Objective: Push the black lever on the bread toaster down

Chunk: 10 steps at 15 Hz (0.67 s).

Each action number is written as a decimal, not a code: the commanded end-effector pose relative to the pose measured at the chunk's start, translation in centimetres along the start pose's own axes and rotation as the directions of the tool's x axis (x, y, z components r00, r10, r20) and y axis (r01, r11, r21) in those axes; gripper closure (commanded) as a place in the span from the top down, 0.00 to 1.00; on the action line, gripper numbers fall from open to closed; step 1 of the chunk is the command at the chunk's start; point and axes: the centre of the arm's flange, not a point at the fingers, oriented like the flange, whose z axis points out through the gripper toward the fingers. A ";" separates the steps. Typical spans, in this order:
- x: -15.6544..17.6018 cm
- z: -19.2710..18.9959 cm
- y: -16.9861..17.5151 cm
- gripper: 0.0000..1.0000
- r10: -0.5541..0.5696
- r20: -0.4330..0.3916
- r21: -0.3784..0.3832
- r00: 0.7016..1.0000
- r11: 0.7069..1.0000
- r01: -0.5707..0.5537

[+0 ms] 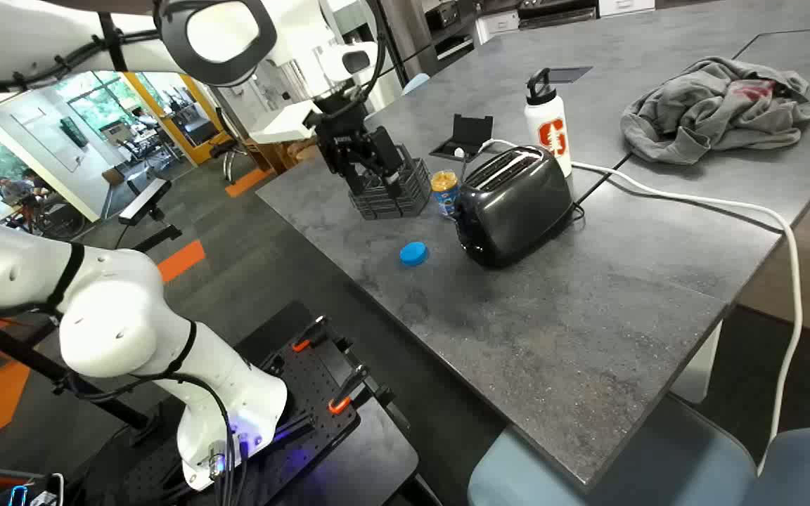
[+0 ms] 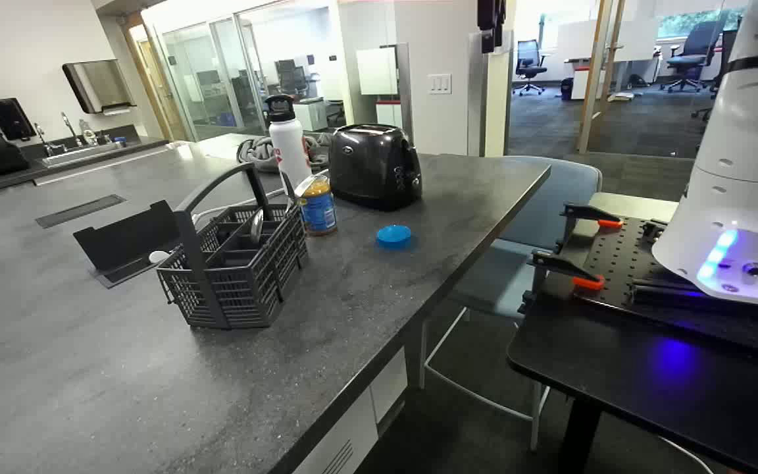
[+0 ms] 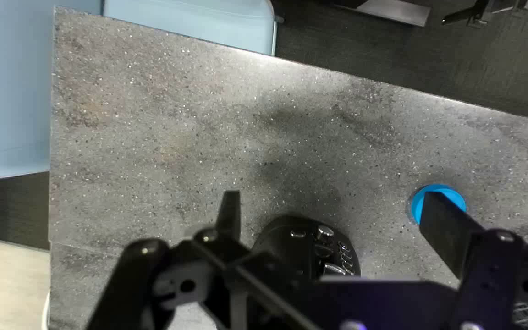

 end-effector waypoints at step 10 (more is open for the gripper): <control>4.1 2.1 -0.6 1.00 0.048 -0.135 -0.071 0.990 0.996 -0.058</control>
